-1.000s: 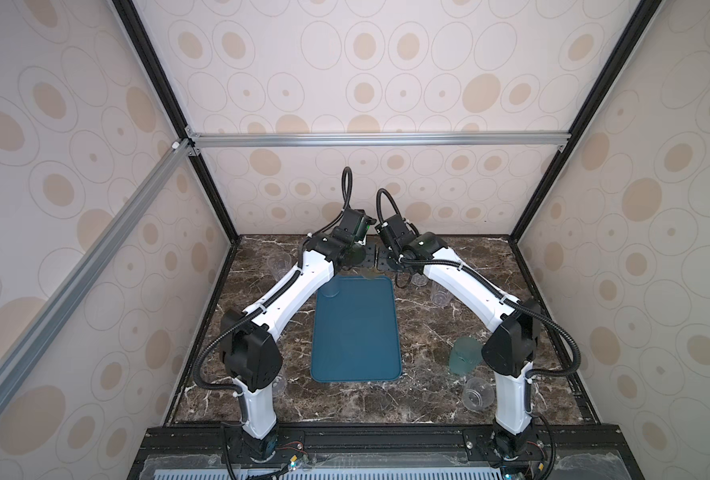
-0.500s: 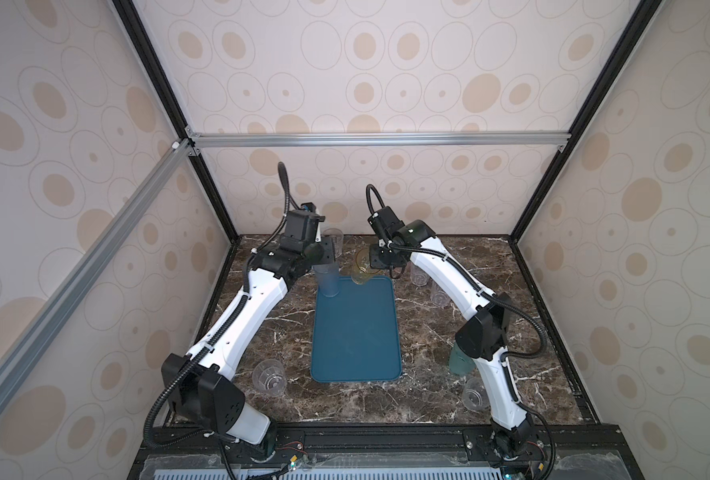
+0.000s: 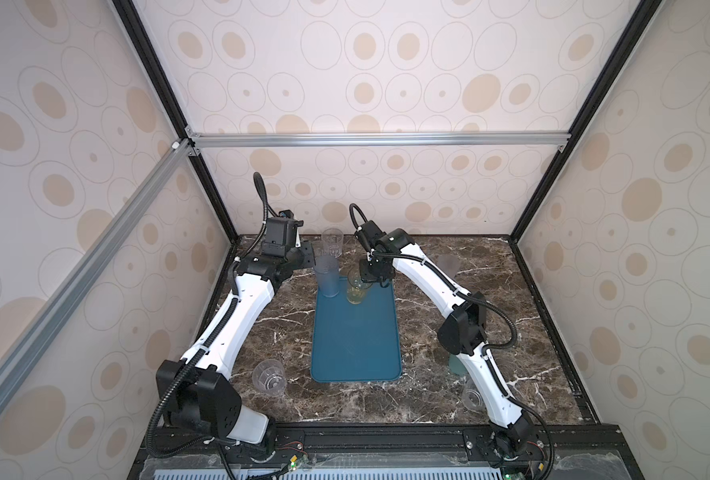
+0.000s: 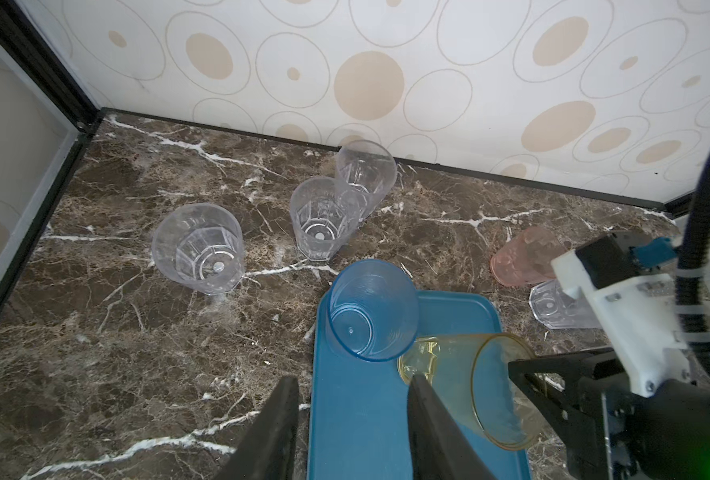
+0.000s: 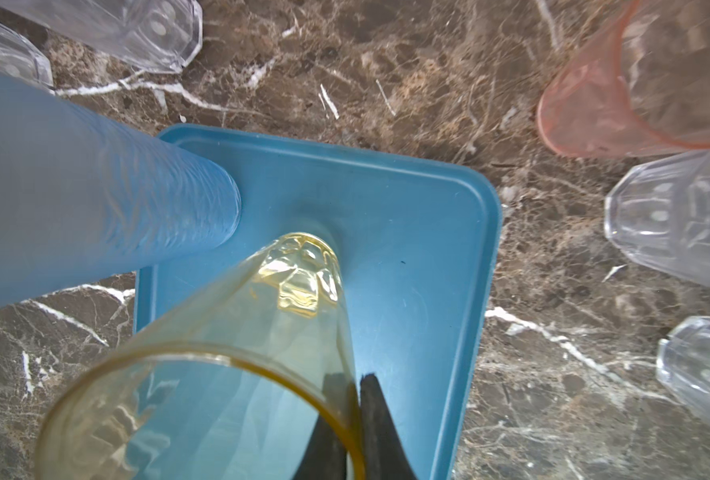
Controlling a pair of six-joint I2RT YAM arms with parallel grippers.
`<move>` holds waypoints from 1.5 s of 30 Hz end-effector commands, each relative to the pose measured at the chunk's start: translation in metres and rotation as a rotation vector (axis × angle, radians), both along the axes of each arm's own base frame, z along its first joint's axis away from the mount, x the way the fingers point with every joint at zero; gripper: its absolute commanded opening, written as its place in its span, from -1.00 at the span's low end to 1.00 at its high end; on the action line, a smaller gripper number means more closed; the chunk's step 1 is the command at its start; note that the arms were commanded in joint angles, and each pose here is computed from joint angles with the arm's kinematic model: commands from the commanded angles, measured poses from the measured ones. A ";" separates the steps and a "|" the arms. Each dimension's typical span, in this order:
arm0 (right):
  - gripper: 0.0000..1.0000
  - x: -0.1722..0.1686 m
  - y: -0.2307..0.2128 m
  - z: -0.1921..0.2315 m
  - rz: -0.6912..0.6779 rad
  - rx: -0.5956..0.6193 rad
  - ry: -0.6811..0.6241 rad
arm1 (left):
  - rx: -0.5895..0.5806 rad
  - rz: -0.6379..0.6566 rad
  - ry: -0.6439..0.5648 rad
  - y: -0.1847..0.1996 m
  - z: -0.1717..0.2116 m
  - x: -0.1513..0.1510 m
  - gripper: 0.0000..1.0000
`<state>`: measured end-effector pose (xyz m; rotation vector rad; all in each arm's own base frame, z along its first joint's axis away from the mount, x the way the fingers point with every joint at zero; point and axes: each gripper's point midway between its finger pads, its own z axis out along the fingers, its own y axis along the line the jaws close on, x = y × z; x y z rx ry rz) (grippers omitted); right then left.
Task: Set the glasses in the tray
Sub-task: 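Lower the yellow glass onto the tray beside the blue glass with the right gripper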
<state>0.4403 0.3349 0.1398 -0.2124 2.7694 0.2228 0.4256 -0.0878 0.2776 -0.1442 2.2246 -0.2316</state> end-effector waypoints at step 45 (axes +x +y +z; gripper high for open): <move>-0.75 0.044 0.025 -0.004 -0.002 0.021 -0.183 | 0.017 -0.063 0.043 -0.008 -0.021 0.005 -0.13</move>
